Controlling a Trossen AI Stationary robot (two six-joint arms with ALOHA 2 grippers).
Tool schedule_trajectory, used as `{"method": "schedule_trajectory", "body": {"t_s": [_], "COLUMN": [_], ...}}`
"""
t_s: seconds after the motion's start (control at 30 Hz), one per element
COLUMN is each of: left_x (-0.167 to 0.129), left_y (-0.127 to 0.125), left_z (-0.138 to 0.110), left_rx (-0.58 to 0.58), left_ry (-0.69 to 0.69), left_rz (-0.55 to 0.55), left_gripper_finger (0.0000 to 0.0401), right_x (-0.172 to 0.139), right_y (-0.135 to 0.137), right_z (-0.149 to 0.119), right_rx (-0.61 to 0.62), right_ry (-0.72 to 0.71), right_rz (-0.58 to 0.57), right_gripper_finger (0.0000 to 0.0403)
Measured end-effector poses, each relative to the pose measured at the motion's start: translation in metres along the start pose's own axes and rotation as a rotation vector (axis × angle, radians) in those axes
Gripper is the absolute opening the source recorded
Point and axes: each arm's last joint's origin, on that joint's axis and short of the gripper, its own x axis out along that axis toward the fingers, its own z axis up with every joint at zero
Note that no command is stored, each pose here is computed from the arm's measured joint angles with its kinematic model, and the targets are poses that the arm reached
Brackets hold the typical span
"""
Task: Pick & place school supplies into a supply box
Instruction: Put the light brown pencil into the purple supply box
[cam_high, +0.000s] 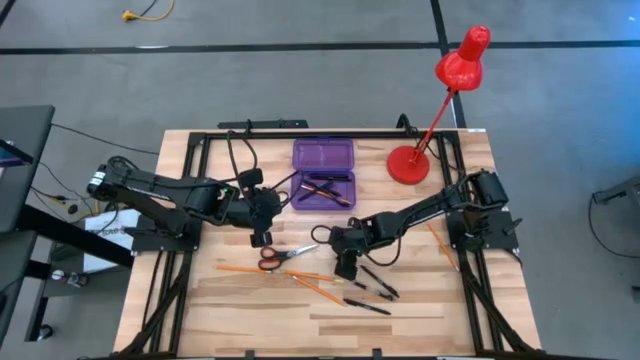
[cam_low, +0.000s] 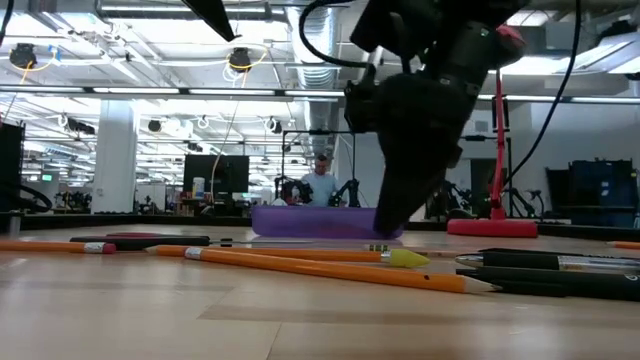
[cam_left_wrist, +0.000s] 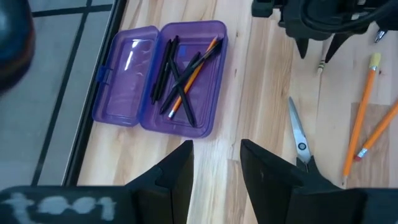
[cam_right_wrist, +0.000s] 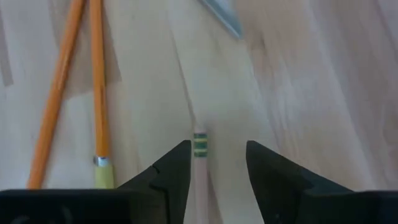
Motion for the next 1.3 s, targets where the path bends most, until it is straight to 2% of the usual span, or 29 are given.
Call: {"method": "schedule_trajectory", "body": {"t_s": [0.27, 0.63, 0.9, 1.1, 1.3], "left_x": [-0.002, -0.002, -0.005, -0.006, -0.008], "left_y": [-0.003, -0.003, -0.009, -0.010, -0.012], "left_z": [-0.002, -0.002, -0.003, -0.003, -0.004], "left_rx": [0.000, -0.033, -0.019, -0.026, -0.017], "left_ry": [-0.001, 0.000, -0.011, -0.018, -0.019], "left_rz": [0.015, 0.014, 0.016, 0.028, 0.030], "left_gripper_finger": [0.0123, 0.0123, 0.0123, 0.0123, 0.0123], "right_x": [0.000, 0.025, 0.023, 0.022, 0.022], "right_y": [0.002, 0.016, 0.015, 0.006, 0.002], "right_z": [-0.001, -0.009, -0.010, -0.012, -0.011], "right_rx": [-0.024, -0.097, -0.086, -0.040, -0.026], "right_ry": [0.001, 0.050, 0.099, 0.183, 0.195], "right_rz": [-0.015, -0.037, -0.105, -0.075, -0.068], "right_gripper_finger": [0.0168, 0.0146, 0.0091, 0.0043, 0.0015]}}
